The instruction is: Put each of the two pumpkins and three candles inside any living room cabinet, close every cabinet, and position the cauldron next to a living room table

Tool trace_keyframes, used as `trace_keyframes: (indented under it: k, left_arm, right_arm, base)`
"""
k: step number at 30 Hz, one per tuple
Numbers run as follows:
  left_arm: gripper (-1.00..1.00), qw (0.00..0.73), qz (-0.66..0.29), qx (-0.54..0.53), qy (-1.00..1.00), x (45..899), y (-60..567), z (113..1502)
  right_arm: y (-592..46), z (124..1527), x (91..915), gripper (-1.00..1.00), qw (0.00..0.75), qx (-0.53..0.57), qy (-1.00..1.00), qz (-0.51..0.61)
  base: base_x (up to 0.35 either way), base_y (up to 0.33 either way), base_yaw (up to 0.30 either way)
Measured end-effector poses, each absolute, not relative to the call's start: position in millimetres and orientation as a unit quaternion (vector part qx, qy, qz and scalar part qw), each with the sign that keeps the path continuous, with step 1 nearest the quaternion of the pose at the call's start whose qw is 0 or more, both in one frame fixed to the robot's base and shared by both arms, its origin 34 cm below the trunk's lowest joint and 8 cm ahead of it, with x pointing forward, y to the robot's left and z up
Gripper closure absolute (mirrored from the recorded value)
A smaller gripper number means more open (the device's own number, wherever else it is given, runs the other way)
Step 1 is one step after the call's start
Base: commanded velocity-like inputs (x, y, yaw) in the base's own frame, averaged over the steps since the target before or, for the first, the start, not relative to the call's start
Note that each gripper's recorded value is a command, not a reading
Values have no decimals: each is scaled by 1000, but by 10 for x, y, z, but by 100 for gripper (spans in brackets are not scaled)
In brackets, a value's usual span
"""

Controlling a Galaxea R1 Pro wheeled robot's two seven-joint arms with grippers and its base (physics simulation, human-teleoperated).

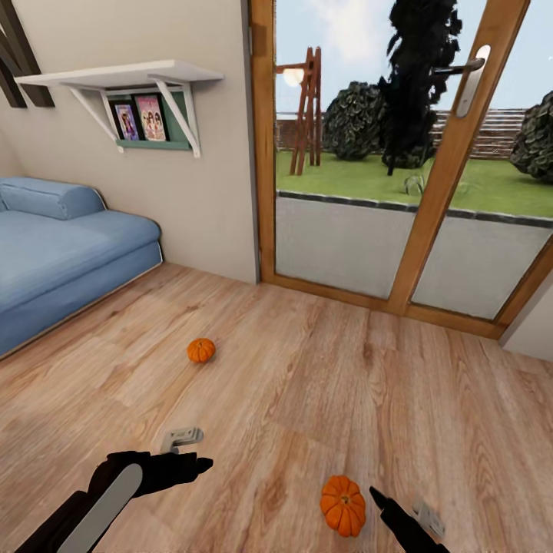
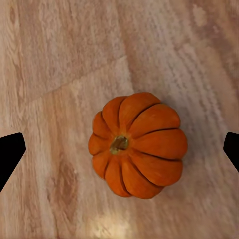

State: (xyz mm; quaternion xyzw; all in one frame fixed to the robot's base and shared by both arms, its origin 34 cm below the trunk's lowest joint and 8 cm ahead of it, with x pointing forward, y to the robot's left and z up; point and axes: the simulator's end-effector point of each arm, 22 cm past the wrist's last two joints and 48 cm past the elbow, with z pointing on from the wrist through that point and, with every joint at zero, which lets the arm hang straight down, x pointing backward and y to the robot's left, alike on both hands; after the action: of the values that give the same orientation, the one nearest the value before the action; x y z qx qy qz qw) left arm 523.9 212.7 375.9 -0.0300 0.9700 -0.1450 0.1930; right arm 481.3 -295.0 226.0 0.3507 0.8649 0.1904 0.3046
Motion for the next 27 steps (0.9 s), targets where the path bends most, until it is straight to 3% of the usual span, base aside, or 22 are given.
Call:
trace_keyframes:
  k: [27]
  left_arm:
    - [-100, 159, -144, -35, 976, 5058, 2126, 3215]
  right_arm:
    - [-2948, 1751, 4533, -100, 275, 357, 875, 179]
  base:
    - [0, 0, 0]
